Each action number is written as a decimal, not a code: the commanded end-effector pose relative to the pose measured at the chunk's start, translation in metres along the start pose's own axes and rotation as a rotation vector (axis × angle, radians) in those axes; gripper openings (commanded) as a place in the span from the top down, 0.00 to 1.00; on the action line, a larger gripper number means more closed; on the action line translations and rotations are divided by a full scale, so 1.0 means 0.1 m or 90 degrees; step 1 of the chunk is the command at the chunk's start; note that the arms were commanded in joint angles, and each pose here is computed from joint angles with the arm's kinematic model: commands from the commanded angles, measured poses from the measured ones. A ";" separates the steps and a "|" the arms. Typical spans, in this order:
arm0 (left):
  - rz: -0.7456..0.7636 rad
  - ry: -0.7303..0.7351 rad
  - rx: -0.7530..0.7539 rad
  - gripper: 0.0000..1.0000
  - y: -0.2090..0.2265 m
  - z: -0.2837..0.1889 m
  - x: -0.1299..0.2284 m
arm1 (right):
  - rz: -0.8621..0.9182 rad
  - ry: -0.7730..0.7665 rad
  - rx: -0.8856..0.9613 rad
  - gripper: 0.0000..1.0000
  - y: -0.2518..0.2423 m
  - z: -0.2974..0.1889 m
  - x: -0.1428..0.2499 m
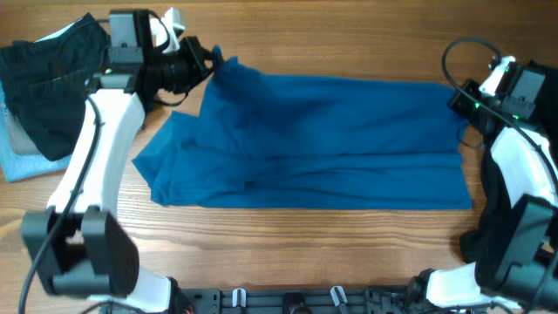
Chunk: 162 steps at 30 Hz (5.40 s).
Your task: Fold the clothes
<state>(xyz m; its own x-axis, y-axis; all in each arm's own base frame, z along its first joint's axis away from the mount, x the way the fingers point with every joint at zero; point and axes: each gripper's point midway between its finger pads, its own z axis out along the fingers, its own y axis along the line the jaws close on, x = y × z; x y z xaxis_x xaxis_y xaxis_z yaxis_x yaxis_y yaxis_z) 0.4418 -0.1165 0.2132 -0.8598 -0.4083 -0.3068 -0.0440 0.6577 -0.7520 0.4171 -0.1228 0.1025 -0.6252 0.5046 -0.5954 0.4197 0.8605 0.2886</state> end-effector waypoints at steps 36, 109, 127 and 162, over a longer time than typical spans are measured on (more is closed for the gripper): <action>-0.117 0.153 -0.340 0.83 0.66 -1.48 1.31 | -0.003 0.231 0.342 0.66 -0.96 -0.68 0.90; -0.080 0.373 -0.420 0.54 1.38 0.03 1.47 | 0.122 0.293 0.342 0.52 -1.05 -0.54 1.67; -0.080 0.373 -0.420 0.55 1.38 0.03 1.47 | 0.112 0.116 0.023 0.96 0.06 -0.63 0.04; -0.079 0.373 -0.420 0.54 1.38 0.04 1.47 | 0.054 0.277 0.382 0.87 -1.02 -0.82 1.11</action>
<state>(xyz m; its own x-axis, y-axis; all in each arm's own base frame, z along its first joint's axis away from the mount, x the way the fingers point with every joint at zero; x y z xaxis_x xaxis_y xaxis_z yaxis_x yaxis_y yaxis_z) 0.3121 -0.0889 0.0664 -0.9423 -0.2405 0.2327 -0.2929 0.9290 -0.2261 0.2524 -0.1375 0.0638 -0.7324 0.6627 -0.1563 0.6809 0.7130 -0.1675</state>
